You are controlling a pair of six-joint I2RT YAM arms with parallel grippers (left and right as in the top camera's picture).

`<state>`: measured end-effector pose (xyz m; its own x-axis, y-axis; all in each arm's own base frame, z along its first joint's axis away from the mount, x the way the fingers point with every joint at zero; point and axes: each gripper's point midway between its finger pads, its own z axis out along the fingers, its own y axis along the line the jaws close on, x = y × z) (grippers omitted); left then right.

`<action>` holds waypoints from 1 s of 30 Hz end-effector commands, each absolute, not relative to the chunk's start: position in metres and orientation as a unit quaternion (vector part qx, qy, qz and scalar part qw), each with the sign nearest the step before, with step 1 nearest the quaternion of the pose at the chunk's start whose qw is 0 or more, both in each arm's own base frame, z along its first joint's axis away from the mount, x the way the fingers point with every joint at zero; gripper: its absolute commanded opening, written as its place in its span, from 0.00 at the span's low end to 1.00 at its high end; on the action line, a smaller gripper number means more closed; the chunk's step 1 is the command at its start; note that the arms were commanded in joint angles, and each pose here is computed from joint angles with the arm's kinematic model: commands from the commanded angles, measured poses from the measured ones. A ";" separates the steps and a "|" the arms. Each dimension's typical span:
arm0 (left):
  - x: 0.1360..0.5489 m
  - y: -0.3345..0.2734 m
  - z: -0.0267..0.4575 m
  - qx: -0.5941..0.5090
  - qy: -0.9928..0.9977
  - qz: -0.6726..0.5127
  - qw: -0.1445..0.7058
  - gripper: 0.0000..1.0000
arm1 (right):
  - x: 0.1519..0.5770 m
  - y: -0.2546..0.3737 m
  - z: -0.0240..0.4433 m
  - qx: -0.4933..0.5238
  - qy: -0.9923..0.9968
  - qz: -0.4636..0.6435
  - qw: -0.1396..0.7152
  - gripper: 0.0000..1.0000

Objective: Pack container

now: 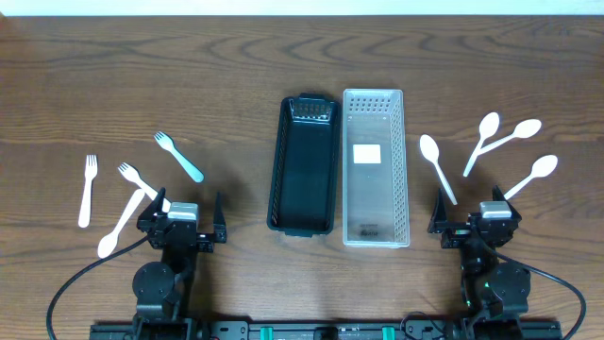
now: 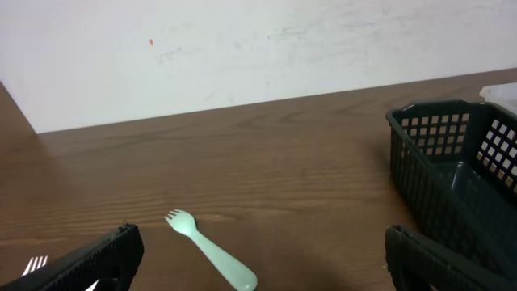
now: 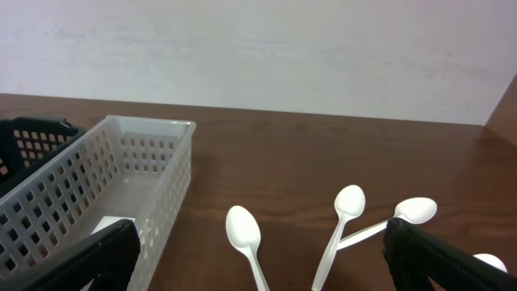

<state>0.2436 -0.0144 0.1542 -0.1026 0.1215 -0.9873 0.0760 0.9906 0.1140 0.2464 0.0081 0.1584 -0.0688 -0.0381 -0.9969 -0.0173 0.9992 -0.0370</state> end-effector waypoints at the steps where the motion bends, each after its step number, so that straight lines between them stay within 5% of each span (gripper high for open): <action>1: 0.244 -0.014 0.138 0.067 0.755 0.019 0.652 0.98 | 0.246 0.011 0.157 -0.018 0.732 0.001 0.681 0.99; 20: 0.244 -0.014 0.138 0.067 0.755 0.019 0.652 0.98 | 0.246 0.015 0.156 -0.017 0.733 0.019 0.680 0.99; 30: 0.244 -0.013 0.138 0.058 0.756 0.015 0.651 0.98 | 0.241 0.038 0.185 -0.008 0.711 0.123 0.693 0.99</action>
